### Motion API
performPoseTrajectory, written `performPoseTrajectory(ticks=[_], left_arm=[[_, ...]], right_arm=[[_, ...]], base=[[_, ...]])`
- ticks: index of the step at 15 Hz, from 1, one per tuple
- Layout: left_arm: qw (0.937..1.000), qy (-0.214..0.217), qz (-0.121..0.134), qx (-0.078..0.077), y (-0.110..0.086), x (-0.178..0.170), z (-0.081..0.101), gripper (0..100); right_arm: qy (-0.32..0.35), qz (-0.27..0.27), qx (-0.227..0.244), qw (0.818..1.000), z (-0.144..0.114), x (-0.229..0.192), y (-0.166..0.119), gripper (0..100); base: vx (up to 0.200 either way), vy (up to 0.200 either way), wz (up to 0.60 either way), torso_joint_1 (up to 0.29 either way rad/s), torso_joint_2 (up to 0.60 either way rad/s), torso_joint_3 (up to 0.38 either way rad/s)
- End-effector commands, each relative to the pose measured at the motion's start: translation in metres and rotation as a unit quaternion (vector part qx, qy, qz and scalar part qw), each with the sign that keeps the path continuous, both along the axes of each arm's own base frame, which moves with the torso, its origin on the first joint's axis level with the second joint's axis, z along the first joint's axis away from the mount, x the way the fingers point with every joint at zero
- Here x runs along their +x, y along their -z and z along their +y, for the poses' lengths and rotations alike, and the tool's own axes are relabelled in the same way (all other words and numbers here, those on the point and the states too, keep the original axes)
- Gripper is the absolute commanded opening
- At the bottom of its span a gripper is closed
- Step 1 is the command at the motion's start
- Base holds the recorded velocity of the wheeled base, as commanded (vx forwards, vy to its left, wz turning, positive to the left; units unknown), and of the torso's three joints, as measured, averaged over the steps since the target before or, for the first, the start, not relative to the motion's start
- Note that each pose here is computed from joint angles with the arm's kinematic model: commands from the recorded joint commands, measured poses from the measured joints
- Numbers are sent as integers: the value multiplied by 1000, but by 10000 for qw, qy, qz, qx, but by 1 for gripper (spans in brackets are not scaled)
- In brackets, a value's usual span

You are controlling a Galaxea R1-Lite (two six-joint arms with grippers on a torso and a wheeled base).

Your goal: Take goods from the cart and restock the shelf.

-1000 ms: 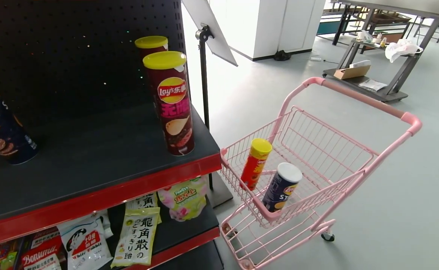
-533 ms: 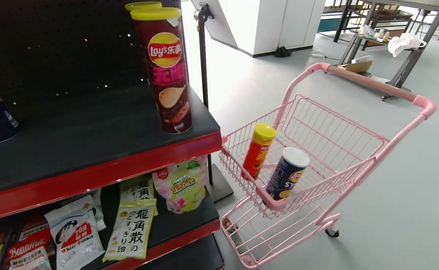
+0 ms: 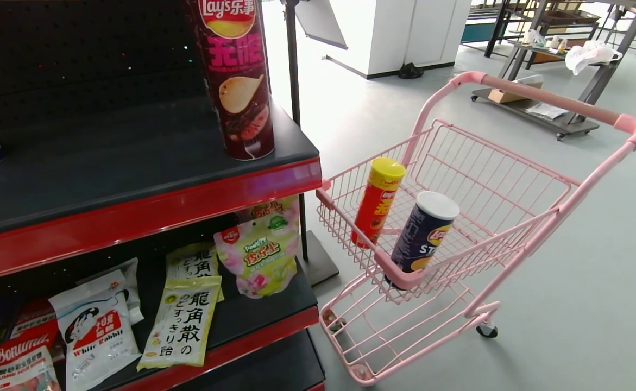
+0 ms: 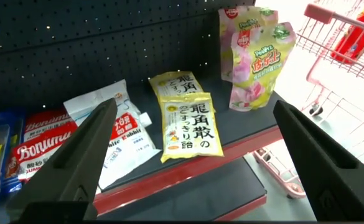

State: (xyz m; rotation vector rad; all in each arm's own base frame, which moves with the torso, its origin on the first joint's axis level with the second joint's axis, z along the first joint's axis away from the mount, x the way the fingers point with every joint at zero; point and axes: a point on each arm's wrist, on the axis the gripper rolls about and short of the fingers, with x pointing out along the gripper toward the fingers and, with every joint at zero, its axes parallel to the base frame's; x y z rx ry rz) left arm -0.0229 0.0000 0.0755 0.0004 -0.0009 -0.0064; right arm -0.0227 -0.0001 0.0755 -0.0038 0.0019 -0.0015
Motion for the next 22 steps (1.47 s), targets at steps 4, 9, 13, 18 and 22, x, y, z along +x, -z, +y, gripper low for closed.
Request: performPoseTrajectory(ticks=[4, 9, 13, 18, 22], left_arm=[[10000, -1, 4, -2, 0, 0, 0, 100], [10000, 6, 4, -2, 0, 0, 0, 100], [10000, 6, 4, 6, 0, 0, 0, 100], [10000, 6, 4, 6, 0, 0, 0, 100], [10000, 6, 4, 6, 0, 0, 0, 100]], right_arm=[[-252, 21, 319, 9992, 1, 15, -89, 100], [-1177, 1364, 777, 9806, 18, 139, -154, 100], [-2098, 1799, 929, 9566, 41, 211, -109, 100], [-2534, 2046, 960, 9406, 53, 250, -83, 100], [-2715, 2195, 865, 9331, 65, 258, -73, 100]], base=[[0, 0, 0, 0, 0, 0], [0, 0, 0, 0, 0, 0], [0, 0, 0, 0, 0, 0], [0, 0, 0, 0, 0, 0], [0, 0, 0, 0, 0, 0]])
